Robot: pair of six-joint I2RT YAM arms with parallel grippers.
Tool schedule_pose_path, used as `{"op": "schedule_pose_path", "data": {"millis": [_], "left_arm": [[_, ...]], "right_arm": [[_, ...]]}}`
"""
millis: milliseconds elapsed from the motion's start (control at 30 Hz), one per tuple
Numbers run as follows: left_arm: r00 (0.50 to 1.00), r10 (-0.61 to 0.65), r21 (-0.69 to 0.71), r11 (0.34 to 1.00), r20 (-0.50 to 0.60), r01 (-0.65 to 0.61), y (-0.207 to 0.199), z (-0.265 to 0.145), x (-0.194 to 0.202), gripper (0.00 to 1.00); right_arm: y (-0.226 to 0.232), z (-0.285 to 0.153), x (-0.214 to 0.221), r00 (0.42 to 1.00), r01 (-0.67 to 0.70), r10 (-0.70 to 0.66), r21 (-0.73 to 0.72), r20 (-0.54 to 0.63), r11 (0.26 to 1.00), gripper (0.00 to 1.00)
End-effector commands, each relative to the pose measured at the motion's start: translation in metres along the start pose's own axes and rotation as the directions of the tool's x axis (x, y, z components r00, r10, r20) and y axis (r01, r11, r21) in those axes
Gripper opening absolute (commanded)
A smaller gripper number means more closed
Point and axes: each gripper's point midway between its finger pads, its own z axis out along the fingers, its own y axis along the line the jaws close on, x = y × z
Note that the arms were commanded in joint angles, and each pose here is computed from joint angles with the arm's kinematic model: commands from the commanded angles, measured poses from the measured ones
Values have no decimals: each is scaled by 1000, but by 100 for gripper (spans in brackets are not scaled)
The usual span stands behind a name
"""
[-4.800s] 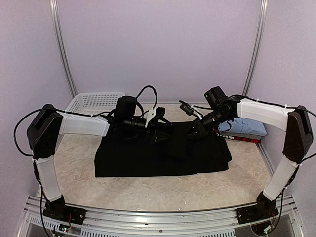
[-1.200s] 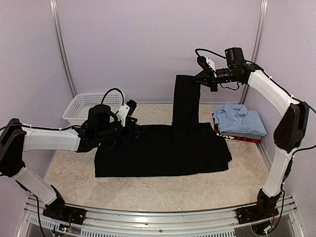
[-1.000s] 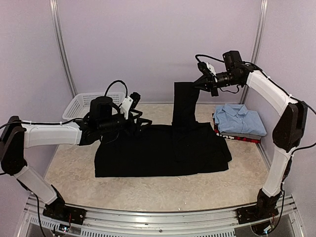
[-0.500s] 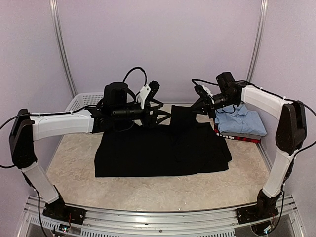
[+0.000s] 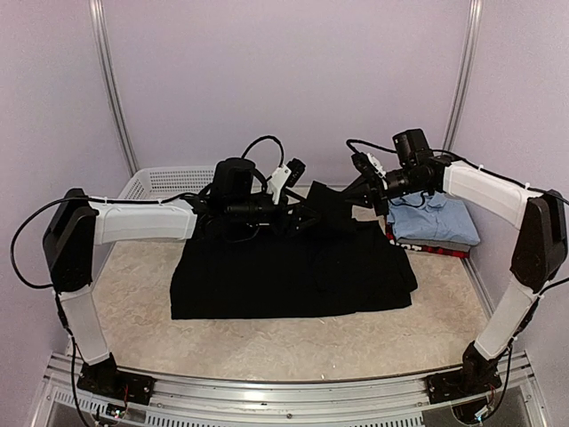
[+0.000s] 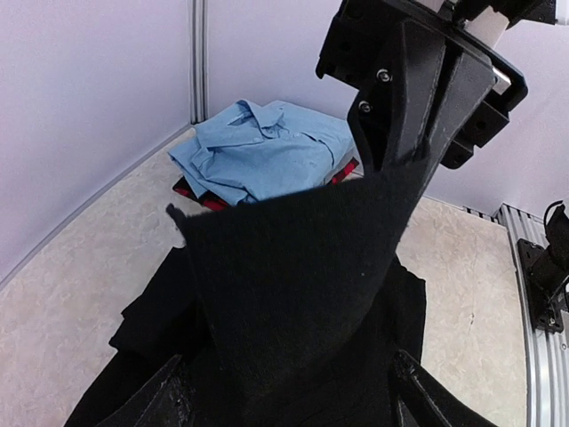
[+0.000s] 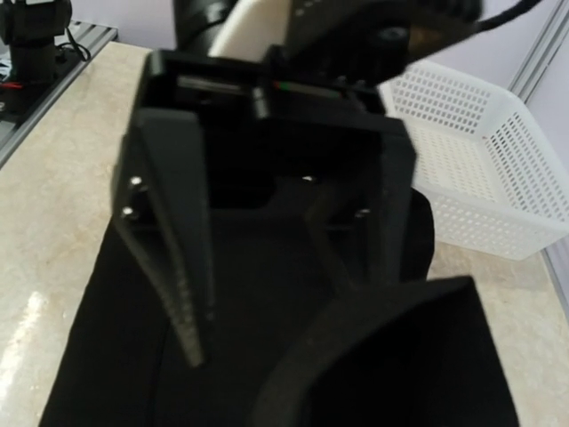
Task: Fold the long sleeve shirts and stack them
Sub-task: Pass from the right arm to the left
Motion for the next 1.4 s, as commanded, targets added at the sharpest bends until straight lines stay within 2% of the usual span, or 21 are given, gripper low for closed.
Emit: {"op": "schedule_pose_path", "data": {"millis": [0, 167, 333, 500, 733, 967, 1033, 1067, 1200, 1233, 1300, 1333, 1367], "left_arm": [[998, 50, 94, 994, 45, -54, -8, 2, -20, 71], [994, 86, 174, 980, 69, -97, -8, 1, -27, 71], [993, 108, 248, 962, 46, -116, -12, 10, -25, 69], [993, 114, 318, 940, 34, -119, -16, 20, -19, 56], [991, 128, 389, 912, 39, -134, -23, 21, -17, 27], [989, 132, 391, 909, 61, -145, -20, 14, -24, 15], [988, 135, 380, 913, 69, -151, -18, 11, -26, 9], [987, 142, 378, 912, 73, -160, -18, 9, -27, 2], [979, 189, 365, 908, 80, -205, -16, 1, -30, 0], [972, 219, 365, 901, 83, -235, -17, -2, -30, 0], [963, 257, 373, 888, 80, -268, -17, -8, -29, 0], [960, 270, 383, 882, 70, -275, -16, -12, -25, 0], [955, 289, 393, 871, 71, -294, -17, -16, -23, 0]], "right_arm": [[6, 1, -5, 1000, 4, -4, -7, 11, 1000, 2], [8, 1, -3, 1000, -1, 1, -15, 15, 1000, 2], [11, 1, -1, 1000, -8, 8, -17, 10, 1000, 2], [15, 1, -1, 1000, -11, 11, -24, 16, 1000, 2], [16, 1, 1, 1000, -25, 25, -18, 11, 1000, 2], [18, 1, 6, 999, -47, 47, -4, -2, 999, 2], [18, 2, 7, 998, -63, 63, 4, -5, 998, 3], [17, 1, 7, 997, -74, 75, 10, -6, 997, 5], [11, 0, 11, 988, -151, 153, 55, -18, 987, 11], [10, 0, 13, 984, -175, 177, 68, -25, 982, 20], [6, -1, 18, 970, -233, 239, 107, -42, 966, 58], [5, -1, 19, 961, -264, 272, 124, -48, 956, 68], [4, -3, 21, 951, -297, 306, 144, -51, 944, 73]]}}
